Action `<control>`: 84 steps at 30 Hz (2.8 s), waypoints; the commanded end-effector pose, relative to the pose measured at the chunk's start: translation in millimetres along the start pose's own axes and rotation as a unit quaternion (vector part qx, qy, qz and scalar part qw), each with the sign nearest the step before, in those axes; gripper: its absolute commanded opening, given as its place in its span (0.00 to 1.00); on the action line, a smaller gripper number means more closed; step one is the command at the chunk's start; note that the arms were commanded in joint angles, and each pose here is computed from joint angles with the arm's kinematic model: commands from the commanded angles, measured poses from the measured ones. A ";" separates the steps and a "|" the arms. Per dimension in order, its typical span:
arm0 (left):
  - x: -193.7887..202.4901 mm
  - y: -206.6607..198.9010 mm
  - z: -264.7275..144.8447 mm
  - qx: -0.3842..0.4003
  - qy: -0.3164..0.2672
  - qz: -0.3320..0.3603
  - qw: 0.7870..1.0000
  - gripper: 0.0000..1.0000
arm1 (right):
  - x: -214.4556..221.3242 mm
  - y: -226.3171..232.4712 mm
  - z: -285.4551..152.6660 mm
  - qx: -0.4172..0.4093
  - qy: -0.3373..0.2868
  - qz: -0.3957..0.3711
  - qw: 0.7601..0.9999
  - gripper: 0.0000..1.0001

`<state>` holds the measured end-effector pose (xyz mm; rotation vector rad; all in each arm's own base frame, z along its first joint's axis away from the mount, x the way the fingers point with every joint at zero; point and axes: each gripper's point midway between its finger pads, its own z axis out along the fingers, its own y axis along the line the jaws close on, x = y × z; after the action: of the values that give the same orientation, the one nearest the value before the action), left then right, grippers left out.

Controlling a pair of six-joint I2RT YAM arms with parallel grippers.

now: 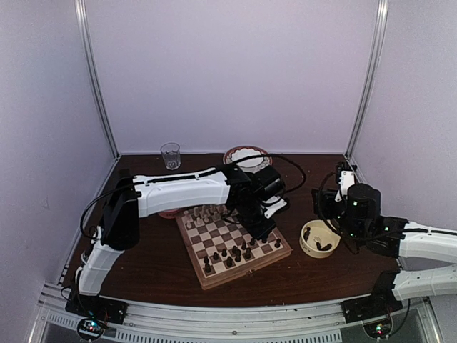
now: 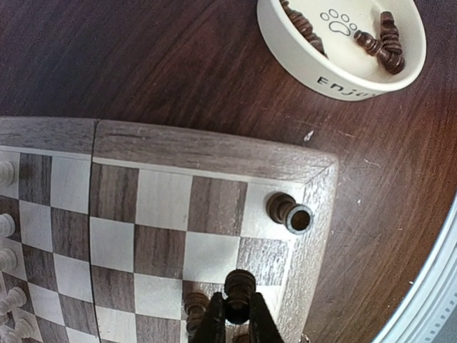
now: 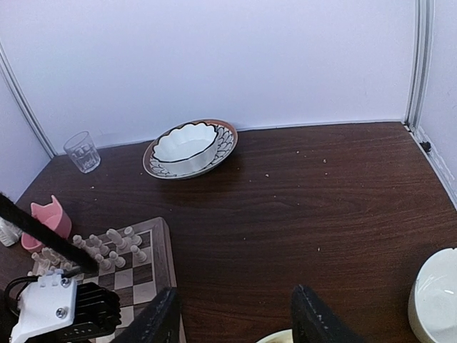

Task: Set up the chess pieces on the board
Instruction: Place the pawn on b7, then pick up the chess pile from the storage box.

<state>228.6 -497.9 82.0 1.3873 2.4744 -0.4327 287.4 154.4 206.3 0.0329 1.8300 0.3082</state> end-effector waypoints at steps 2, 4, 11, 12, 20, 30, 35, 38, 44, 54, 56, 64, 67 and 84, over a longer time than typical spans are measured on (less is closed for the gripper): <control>-7.7 -3.3 3.6 -0.001 -0.007 0.014 1.000 0.05 | 2.8 -6.3 2.4 0.015 -0.002 0.003 1.000 0.55; -6.7 -2.3 5.6 -0.004 -0.004 0.016 1.000 0.05 | 3.0 -5.9 2.9 0.014 -0.001 0.003 1.000 0.55; -2.3 -0.1 15.0 -0.008 0.006 0.018 1.000 0.05 | 4.1 -4.3 4.0 0.011 0.001 0.002 1.000 0.55; -1.7 0.4 16.2 -0.008 0.008 0.018 1.000 0.05 | 3.8 -4.1 3.8 0.011 0.001 0.002 1.000 0.55; -0.4 3.5 17.8 -0.020 0.012 0.021 1.000 0.12 | 4.8 -3.3 4.5 0.010 0.004 0.001 1.000 0.55; -1.7 9.3 16.1 -0.037 0.010 0.025 0.999 0.12 | 5.2 -1.7 5.6 0.007 0.006 0.000 1.000 0.55; -2.2 9.1 14.8 -0.037 0.009 0.025 0.999 0.17 | 6.9 0.1 7.1 0.004 0.010 -0.001 1.000 0.55; -3.4 6.9 13.8 -0.031 0.007 0.026 0.999 0.25 | 7.7 1.7 8.4 0.001 0.013 -0.003 1.000 0.55; -12.4 5.9 7.5 -0.031 -0.006 0.026 0.999 0.43 | 8.8 3.2 9.4 -0.001 0.017 -0.005 1.000 0.55; -41.9 12.3 -82.8 -0.076 -0.092 0.033 0.992 0.47 | 8.5 0.7 4.4 0.000 0.025 -0.006 1.000 0.53; -39.1 20.2 -103.6 -0.102 -0.110 0.030 0.988 0.47 | 12.8 0.3 5.2 0.005 0.042 -0.013 0.999 0.52; 4.8 70.2 -165.8 -0.207 -0.224 -0.017 0.952 0.57 | 58.1 -28.5 3.8 0.089 0.196 -0.020 0.976 0.50; 24.1 84.4 -173.3 -0.214 -0.267 -0.039 0.939 0.63 | 81.4 -23.2 2.4 0.072 0.248 0.022 0.966 0.47; 65.2 118.5 -158.3 -0.190 -0.354 -0.091 0.911 0.72 | 141.7 -28.7 27.6 0.134 0.355 0.147 0.913 0.32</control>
<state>278.3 -315.0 148.9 0.7617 2.0502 -0.2576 276.0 158.8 66.3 0.3355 2.5848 0.2689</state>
